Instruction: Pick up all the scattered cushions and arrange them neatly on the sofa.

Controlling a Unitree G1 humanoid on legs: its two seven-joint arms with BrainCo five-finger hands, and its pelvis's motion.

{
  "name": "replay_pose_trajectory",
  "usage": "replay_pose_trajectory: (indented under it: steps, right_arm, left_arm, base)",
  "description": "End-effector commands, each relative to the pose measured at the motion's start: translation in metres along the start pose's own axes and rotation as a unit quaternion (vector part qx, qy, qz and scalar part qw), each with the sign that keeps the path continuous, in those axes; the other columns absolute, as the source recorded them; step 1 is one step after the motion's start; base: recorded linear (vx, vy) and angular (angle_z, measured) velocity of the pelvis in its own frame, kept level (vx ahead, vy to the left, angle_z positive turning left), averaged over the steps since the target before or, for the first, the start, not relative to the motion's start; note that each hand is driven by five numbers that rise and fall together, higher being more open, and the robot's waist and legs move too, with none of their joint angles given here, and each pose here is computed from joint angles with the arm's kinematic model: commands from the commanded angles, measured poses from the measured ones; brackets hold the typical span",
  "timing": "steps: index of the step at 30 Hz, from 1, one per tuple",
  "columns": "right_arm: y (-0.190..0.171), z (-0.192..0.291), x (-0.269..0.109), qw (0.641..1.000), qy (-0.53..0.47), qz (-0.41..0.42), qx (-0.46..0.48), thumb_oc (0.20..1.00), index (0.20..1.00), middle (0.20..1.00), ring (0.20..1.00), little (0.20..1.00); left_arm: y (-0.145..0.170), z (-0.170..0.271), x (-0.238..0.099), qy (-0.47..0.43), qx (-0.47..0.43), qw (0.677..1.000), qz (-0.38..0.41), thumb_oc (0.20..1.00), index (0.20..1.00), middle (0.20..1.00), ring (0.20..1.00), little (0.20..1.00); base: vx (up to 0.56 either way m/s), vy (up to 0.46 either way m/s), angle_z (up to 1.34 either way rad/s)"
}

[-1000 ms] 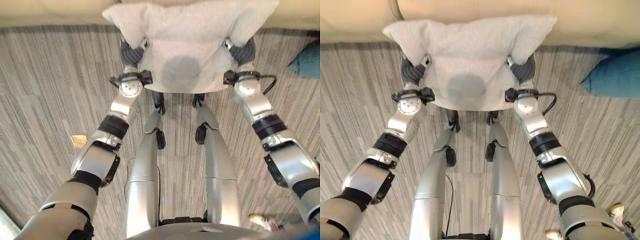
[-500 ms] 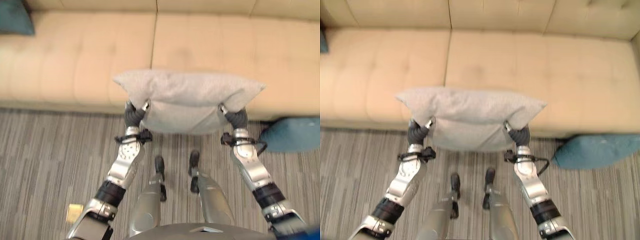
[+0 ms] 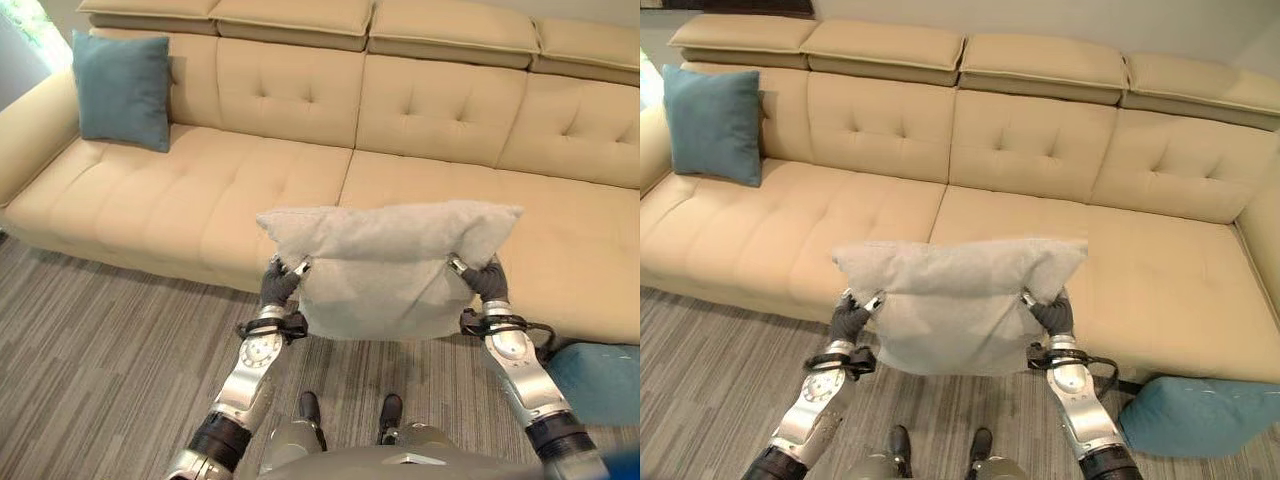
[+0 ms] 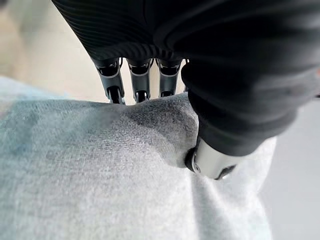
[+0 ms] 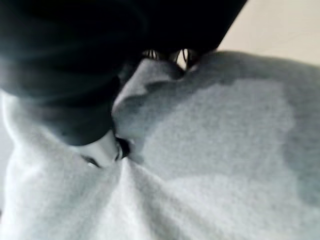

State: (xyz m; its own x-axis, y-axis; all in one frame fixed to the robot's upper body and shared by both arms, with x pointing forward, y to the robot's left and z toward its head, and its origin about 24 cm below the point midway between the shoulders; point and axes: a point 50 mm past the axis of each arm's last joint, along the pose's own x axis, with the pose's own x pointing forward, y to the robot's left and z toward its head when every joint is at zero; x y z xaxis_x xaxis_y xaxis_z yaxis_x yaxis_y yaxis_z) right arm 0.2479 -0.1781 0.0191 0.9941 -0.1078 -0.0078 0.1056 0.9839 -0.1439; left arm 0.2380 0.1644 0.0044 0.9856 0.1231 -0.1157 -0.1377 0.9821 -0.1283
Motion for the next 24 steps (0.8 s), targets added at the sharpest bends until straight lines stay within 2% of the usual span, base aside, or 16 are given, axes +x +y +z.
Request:
replay_pose_trajectory:
  steps: [1, 4, 8, 18, 24]
  right_arm:
    - [0.012, 0.057, 0.02, 0.99, -0.137, 0.018, 0.032, 0.2, 0.2, 0.2, 0.2, 0.2]
    - [0.026, 0.067, 0.02, 0.986, -0.158, 0.04, 0.048, 0.2, 0.2, 0.2, 0.2, 0.2]
    - [0.027, 0.07, 0.02, 0.984, -0.165, 0.045, 0.047, 0.2, 0.2, 0.2, 0.2, 0.2]
    - [0.01, 0.055, 0.013, 0.989, -0.141, 0.029, 0.042, 0.2, 0.2, 0.2, 0.2, 0.2]
    - [0.001, 0.051, 0.01, 0.991, -0.13, 0.015, 0.038, 0.2, 0.2, 0.2, 0.2, 0.2]
  left_arm:
    - [-0.017, 0.049, 0.008, -0.127, -0.011, 0.991, -0.049, 0.2, 0.2, 0.2, 0.2, 0.2]
    - [-0.014, 0.054, 0.008, -0.135, -0.005, 0.989, -0.051, 0.2, 0.2, 0.2, 0.2, 0.2]
    - [-0.02, 0.057, 0.009, -0.144, -0.007, 0.988, -0.06, 0.2, 0.2, 0.2, 0.2, 0.2]
    - [-0.033, 0.05, 0.008, -0.132, -0.026, 0.987, -0.087, 0.2, 0.2, 0.2, 0.2, 0.2]
    - [-0.036, 0.048, 0.007, -0.122, -0.027, 0.988, -0.095, 0.2, 0.2, 0.2, 0.2, 0.2]
  base:
    - [0.24, 0.332, -0.44]
    - [0.18, 0.37, -0.77]
    - [0.16, 0.107, 0.19]
    - [0.15, -0.09, 0.74]
    - [0.11, -0.065, 0.26]
